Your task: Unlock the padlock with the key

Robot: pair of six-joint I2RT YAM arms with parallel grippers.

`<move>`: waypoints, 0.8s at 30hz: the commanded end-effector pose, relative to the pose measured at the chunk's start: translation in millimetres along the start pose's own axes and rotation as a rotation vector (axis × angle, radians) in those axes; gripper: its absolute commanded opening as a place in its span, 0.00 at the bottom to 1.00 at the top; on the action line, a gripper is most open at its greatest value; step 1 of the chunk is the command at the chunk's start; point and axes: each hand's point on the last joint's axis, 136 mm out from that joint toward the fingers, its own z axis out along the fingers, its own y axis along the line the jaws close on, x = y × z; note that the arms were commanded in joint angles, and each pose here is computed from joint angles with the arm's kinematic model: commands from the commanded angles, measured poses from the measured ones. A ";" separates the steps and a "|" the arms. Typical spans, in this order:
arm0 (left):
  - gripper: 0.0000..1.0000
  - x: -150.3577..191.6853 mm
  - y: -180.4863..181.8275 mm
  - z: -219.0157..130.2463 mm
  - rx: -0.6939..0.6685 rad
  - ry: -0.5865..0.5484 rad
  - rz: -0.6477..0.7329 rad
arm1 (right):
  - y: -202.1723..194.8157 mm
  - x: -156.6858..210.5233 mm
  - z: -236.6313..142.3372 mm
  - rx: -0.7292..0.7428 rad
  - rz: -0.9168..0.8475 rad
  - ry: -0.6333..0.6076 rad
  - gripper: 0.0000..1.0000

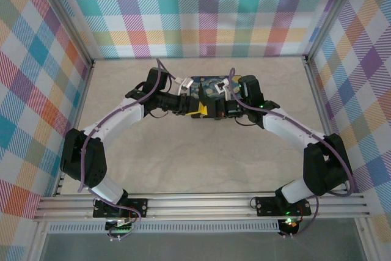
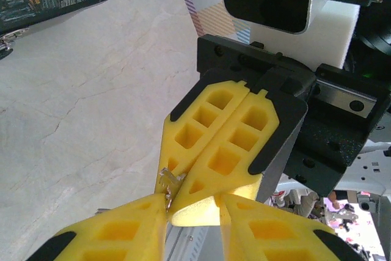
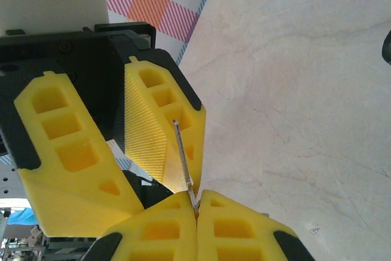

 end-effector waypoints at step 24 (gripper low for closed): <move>0.24 -19.5 -4.9 -6.9 0.012 -0.074 0.038 | 8.6 13.0 4.0 -0.031 -0.023 0.077 0.01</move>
